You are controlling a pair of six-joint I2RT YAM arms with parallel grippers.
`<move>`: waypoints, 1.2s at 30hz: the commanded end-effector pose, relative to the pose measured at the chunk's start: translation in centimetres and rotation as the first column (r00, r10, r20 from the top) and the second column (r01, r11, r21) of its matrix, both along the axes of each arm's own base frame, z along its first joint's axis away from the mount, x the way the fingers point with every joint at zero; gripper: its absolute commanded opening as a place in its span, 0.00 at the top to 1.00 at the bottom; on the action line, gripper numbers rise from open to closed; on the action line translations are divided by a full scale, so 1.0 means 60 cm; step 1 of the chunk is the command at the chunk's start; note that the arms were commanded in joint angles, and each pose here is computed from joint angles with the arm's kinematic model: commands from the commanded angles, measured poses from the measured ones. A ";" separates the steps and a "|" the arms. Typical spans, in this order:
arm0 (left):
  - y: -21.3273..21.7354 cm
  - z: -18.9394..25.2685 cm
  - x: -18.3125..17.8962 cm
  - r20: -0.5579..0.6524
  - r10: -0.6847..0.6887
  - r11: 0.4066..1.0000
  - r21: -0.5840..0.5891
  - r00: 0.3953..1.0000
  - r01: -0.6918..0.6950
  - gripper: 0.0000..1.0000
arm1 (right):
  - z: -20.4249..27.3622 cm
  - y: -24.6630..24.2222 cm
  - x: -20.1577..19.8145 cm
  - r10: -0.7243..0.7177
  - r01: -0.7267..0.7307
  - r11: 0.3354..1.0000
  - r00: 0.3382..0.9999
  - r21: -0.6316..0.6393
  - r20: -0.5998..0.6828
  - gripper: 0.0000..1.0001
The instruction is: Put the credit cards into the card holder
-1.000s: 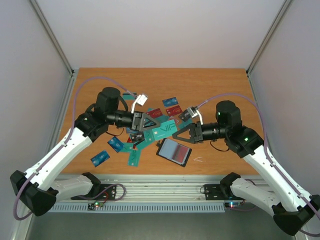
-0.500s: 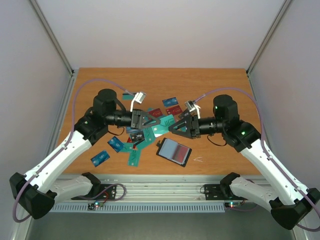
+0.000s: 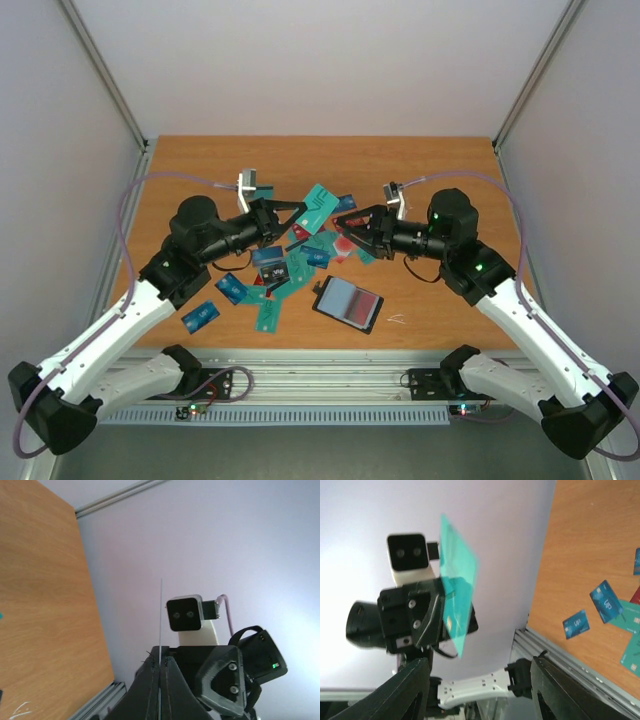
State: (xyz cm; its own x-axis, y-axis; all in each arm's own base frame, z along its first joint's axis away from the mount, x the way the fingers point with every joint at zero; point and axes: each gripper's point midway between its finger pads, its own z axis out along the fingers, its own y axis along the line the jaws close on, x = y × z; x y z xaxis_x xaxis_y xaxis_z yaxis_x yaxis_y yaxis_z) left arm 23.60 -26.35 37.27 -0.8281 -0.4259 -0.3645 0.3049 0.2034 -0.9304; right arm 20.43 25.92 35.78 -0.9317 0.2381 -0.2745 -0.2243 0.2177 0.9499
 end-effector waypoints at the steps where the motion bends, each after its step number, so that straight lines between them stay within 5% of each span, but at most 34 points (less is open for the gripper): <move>1: 0.005 0.053 0.019 0.021 0.109 0.986 -0.128 0.994 -0.106 1.00 | 0.046 -0.002 0.041 -0.106 0.104 0.992 0.994 0.065 0.028 0.44; 14: -0.006 0.070 0.020 -0.008 0.191 0.963 -0.191 0.981 -0.189 1.00 | 0.077 0.021 0.076 -0.105 0.099 0.989 0.993 0.110 0.048 0.65; 36: -0.028 0.016 0.028 -0.078 0.192 0.972 -0.122 0.978 -0.201 0.95 | 0.084 0.037 0.070 -0.033 0.025 0.993 0.998 0.116 0.062 0.99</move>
State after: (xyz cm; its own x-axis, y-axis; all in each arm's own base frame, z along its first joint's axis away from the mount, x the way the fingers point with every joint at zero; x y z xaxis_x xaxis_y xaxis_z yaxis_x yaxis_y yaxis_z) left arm 25.30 -27.90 38.60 -0.7492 -0.6177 -0.2393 0.2097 0.1215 -0.9702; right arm 25.21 28.19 38.82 -0.9148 0.3146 -0.2533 -0.2200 0.1377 0.9657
